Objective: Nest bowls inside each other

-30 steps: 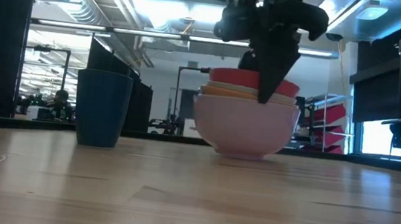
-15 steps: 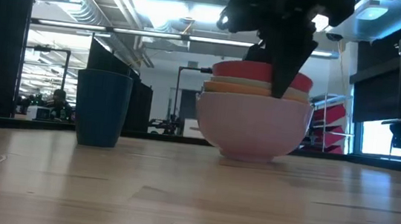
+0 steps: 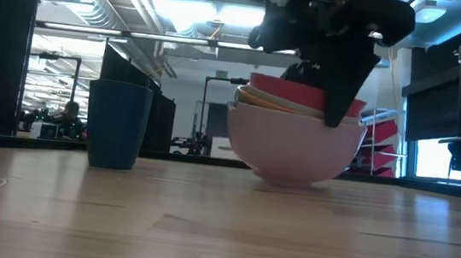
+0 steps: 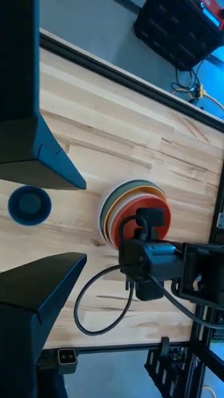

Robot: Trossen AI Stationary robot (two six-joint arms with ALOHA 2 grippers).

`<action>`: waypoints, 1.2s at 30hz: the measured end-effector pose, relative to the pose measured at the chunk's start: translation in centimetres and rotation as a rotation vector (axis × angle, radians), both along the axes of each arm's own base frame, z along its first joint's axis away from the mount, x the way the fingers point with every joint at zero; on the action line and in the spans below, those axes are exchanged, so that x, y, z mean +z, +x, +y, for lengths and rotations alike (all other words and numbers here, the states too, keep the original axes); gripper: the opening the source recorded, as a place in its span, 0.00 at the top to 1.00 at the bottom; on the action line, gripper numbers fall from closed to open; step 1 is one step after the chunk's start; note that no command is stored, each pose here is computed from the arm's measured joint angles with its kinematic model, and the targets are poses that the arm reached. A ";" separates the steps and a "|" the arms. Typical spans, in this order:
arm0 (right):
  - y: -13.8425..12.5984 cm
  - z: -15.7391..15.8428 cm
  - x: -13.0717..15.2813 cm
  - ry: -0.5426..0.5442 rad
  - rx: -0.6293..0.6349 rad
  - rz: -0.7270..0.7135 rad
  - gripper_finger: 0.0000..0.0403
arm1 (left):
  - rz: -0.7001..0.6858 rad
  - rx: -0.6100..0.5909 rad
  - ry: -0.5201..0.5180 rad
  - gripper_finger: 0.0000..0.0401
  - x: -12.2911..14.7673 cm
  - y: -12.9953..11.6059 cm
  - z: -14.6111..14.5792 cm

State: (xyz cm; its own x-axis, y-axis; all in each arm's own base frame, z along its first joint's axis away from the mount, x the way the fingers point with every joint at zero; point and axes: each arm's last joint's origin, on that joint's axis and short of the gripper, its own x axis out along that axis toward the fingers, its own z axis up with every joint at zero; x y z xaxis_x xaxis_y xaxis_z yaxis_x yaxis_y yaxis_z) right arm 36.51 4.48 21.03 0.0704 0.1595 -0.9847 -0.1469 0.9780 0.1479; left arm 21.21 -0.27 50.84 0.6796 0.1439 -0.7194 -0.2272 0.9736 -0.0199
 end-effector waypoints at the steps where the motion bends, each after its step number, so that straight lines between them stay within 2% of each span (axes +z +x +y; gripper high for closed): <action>1: 0.0 0.0 0.0 -0.004 -0.001 0.000 0.66 | 0.000 0.000 0.000 0.60 0.0 0.0 0.0; 6: 0.0 -0.5 0.4 -0.026 -0.013 -0.005 0.56 | 0.001 -0.004 0.003 0.60 0.0 0.0 0.0; 16: 0.7 -2.8 3.6 -0.035 -0.072 -0.068 0.56 | 0.000 -0.002 0.002 0.60 0.0 0.0 0.0; 21: 0.2 -2.6 7.4 -0.054 -0.046 -0.068 0.56 | 0.024 -0.005 0.005 0.60 -0.5 0.3 0.0; 24: -0.9 -2.4 10.0 -0.090 -0.075 -0.136 0.56 | 0.134 -0.033 0.028 0.60 -3.4 2.4 0.0; 29: -3.0 -2.1 14.1 -0.141 -0.144 -0.264 0.56 | 0.332 -0.096 0.060 0.60 -9.9 5.3 0.0; 36: -6.7 -1.8 19.2 -0.194 -0.252 -0.444 0.56 | 0.578 -0.199 0.073 0.60 -19.9 6.5 0.2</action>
